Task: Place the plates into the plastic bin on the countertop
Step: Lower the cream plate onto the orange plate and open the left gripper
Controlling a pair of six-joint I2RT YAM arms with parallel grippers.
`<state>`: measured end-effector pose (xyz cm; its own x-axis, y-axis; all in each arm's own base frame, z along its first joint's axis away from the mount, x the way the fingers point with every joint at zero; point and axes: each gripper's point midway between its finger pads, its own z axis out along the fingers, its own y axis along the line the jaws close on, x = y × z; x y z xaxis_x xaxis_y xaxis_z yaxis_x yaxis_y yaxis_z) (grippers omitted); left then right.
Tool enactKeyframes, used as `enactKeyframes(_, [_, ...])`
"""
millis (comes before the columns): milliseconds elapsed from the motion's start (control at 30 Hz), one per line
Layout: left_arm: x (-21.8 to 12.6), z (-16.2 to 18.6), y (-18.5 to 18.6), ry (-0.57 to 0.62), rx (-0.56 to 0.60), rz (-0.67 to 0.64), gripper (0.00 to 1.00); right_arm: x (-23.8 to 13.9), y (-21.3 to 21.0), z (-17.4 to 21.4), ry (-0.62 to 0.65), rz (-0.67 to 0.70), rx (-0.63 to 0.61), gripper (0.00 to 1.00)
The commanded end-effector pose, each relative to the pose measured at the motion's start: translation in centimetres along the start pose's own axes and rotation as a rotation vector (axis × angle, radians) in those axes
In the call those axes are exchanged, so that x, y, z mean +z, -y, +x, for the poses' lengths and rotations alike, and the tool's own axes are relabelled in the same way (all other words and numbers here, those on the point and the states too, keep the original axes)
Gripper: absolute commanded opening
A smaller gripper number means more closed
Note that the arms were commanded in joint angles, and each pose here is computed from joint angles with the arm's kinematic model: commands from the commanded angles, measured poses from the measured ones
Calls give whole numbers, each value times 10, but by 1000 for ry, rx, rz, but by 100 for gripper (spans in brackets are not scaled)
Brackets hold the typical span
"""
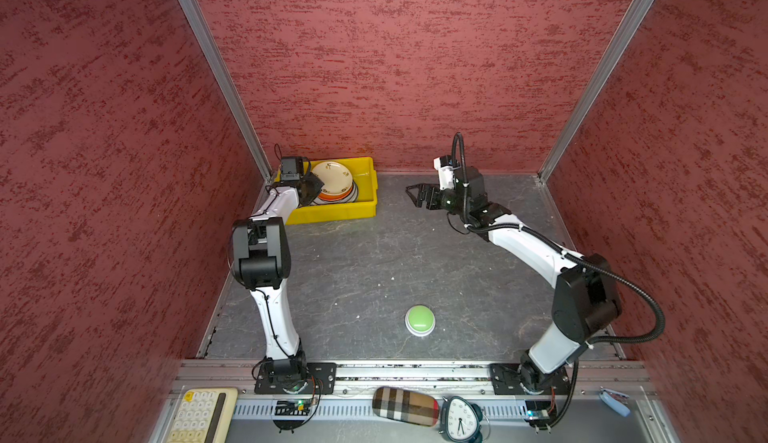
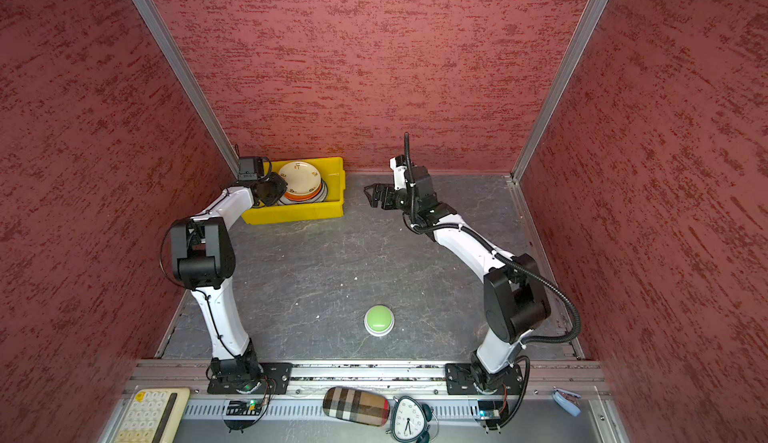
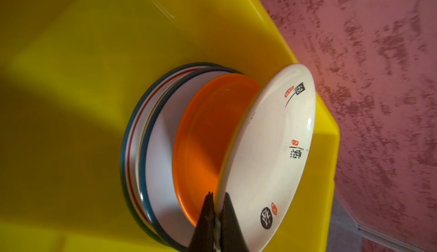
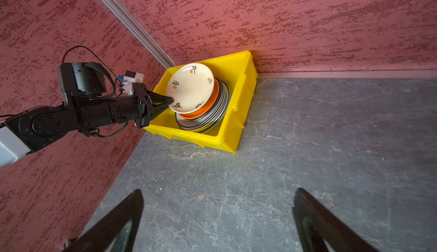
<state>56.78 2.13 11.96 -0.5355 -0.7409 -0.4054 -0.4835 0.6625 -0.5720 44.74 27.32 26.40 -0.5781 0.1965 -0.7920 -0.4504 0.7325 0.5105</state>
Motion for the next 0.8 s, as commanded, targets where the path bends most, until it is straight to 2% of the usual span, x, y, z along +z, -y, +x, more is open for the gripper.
enactKeyframes(0, [5,-2,-7,-1,60,-56,0,-11,-3,-15,48,0,-3,99])
enactKeyframes(200, [12,-1,-15,-12,54,-68,0,-12,-4,-13,35,-16,10,99])
enactKeyframes(267, [12,-3,-15,-9,61,-70,13,-13,-4,-13,38,-18,16,99])
enactKeyframes(333, [12,-5,-11,-10,82,-64,21,-14,-5,-13,37,-21,21,99])
enactKeyframes(367, [12,-4,-8,-15,102,-63,34,-14,-5,-12,36,-22,24,99])
enactKeyframes(400, [12,-4,-7,-17,116,-68,39,-14,-6,-11,33,-24,26,99])
enactKeyframes(700, [19,2,-6,-47,141,-75,53,-21,-4,-6,30,-12,58,99])
enactKeyframes(767, [16,1,-4,-44,147,-70,61,-22,-5,-6,31,-15,62,99])
